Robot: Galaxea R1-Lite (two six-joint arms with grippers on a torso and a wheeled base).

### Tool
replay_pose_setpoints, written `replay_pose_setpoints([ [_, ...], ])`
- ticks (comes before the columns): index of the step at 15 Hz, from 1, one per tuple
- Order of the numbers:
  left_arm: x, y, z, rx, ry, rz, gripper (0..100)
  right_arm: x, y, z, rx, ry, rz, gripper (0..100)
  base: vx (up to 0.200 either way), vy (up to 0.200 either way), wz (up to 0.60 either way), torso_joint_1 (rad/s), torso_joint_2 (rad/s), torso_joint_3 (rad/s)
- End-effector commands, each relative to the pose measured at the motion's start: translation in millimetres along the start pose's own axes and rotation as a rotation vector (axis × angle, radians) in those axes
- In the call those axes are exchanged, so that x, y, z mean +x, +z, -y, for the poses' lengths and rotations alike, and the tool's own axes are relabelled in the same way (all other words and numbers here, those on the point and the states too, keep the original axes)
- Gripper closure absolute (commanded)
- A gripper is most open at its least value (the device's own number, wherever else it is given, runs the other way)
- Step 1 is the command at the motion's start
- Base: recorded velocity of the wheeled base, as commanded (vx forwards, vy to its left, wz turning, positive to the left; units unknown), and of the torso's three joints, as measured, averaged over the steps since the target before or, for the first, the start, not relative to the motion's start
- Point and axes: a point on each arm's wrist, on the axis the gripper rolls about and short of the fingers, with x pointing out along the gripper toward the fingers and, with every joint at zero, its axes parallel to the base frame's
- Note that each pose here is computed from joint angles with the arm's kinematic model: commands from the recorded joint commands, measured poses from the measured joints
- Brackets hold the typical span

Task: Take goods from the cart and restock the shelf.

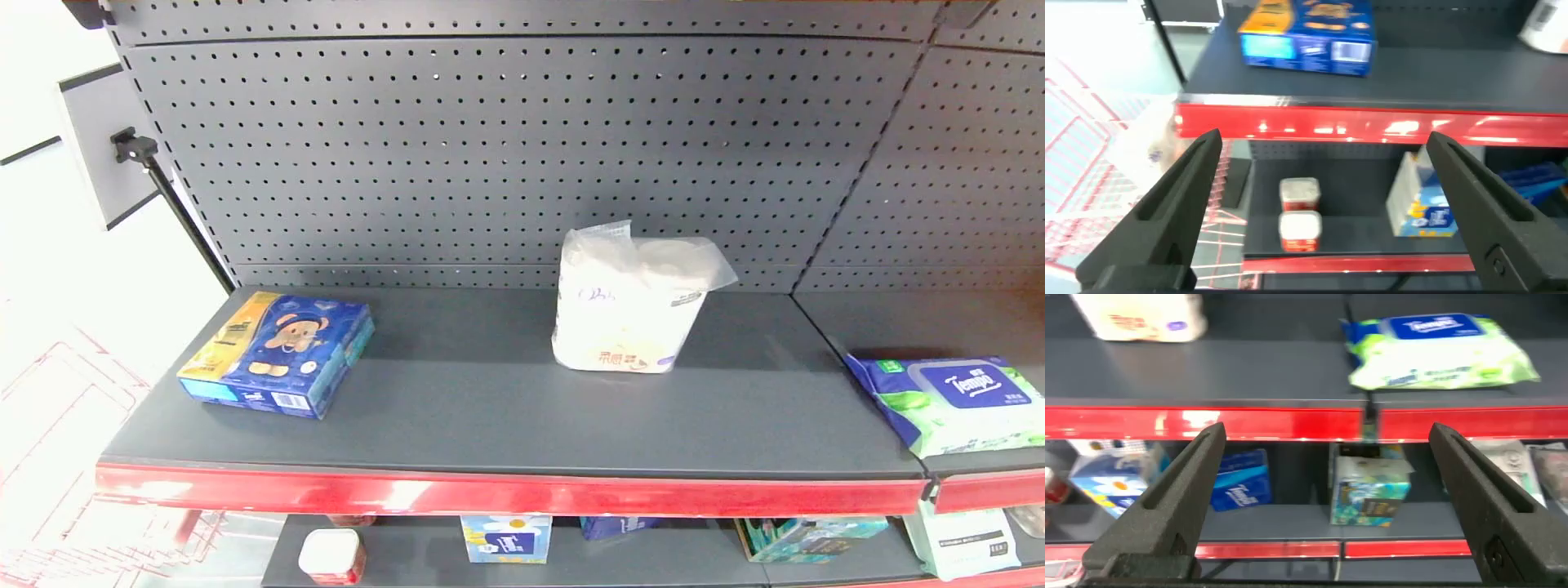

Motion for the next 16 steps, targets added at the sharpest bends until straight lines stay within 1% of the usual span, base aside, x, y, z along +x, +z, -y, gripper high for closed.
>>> replay_pose_setpoints([
  [1,0.0,0.0,0.0,0.000,0.001,0.000,0,0.0,0.0,0.0,0.000,0.000,0.000,0,0.000,0.200,0.00,0.002,0.01,0.002],
  [5,0.0,-0.1,0.0,-0.005,-0.001,-0.002,0,0.0,0.0,0.0,0.000,0.000,0.000,0,0.000,0.200,0.00,0.002,0.00,0.004],
  [16,0.0,-0.1,0.0,-0.005,-0.001,-0.002,0,0.0,0.0,0.0,-0.002,0.000,0.000,0,0.000,0.200,0.00,0.001,0.00,0.002],
])
